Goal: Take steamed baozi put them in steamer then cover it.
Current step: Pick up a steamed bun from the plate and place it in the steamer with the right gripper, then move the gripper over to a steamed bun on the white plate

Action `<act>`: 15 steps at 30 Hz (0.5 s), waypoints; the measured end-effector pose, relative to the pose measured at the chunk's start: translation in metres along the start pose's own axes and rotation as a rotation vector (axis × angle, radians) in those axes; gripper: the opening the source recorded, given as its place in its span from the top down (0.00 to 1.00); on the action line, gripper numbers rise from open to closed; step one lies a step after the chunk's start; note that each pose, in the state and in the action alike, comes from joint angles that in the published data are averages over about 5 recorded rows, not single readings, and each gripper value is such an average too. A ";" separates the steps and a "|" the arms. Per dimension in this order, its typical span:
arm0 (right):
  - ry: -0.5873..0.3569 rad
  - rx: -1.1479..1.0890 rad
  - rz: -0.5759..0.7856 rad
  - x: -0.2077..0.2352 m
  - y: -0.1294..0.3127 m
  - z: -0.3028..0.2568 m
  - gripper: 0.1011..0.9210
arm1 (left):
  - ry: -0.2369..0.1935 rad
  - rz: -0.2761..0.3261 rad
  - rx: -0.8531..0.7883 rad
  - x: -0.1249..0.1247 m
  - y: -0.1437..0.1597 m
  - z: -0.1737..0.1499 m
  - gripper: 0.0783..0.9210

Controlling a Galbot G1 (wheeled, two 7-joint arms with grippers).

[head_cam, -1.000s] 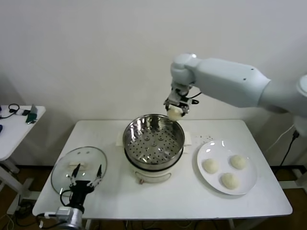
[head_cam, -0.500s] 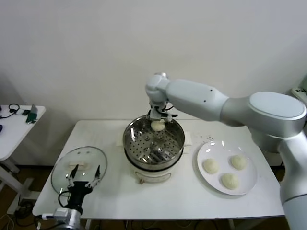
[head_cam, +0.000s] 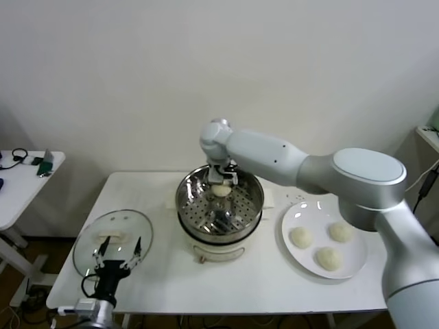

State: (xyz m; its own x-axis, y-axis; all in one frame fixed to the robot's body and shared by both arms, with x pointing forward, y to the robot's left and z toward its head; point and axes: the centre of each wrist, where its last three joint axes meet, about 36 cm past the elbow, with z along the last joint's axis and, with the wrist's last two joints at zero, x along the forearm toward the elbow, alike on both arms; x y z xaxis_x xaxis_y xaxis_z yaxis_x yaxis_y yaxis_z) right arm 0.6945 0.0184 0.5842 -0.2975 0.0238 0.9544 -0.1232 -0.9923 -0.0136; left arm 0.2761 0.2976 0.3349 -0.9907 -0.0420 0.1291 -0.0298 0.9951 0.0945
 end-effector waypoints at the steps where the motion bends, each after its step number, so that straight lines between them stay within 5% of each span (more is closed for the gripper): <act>1: 0.000 0.001 0.000 0.000 0.000 0.000 0.14 | 0.000 0.000 0.000 0.000 0.000 0.000 0.12; 15: 0.000 -0.037 0.010 0.045 0.022 0.013 0.12 | -0.004 0.003 0.010 0.000 -0.006 -0.001 0.12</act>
State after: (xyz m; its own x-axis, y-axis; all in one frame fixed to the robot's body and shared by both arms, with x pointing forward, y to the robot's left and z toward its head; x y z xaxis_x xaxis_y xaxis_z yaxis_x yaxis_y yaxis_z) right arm 0.6905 -0.0036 0.6309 -0.2991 0.0136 0.9541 -0.1550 -0.9873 -0.0345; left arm 0.2769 0.2918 0.3356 -0.9914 -0.0389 0.1251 -0.0285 0.9960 0.0845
